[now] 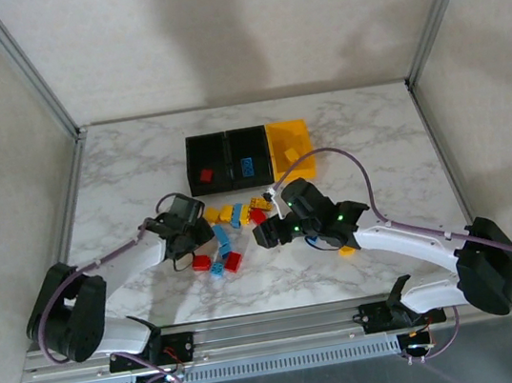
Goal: Sort the legos into containers by color
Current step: Pick up the lego from the middle-left of the table.
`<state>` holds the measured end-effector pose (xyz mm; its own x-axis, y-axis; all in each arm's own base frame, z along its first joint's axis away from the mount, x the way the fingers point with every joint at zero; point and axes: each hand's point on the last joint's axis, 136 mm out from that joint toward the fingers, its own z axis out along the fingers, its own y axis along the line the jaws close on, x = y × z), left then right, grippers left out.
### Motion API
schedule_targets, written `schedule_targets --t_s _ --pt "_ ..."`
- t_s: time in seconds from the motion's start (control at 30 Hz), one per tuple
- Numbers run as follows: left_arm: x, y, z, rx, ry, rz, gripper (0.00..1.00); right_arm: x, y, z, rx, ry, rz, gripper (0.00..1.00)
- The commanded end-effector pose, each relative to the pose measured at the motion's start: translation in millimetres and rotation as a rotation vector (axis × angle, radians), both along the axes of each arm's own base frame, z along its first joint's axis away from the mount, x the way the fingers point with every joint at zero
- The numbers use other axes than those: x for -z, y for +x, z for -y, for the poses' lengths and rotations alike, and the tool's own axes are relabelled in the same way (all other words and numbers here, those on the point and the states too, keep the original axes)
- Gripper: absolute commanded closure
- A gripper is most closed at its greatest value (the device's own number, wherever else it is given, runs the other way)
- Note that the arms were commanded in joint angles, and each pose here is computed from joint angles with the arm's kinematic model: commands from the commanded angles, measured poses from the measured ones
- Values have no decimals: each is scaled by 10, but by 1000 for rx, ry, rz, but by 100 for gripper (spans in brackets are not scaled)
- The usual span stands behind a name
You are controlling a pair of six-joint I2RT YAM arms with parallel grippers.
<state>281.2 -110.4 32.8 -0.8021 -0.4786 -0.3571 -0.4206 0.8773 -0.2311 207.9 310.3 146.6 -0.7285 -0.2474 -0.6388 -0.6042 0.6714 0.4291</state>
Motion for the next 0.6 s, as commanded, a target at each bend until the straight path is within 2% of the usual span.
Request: schedule_targets --t_s 0.0,0.13,0.2,0.37,0.57 --pt "-11 116 -44 -24 51 29 35 40 -42 -2 2 13 -8 38" --pt "16 151 -22 -12 61 21 61 74 -64 43 15 11 -17 38" --pt "-11 167 -17 -1 70 23 67 84 -74 69 19 9 -19 38" --pt "-253 251 -19 19 88 73 72 51 -84 82 24 21 -17 38" --pt "-639 472 105 66 72 150 72 -10 10 39 63 32 -11 38"
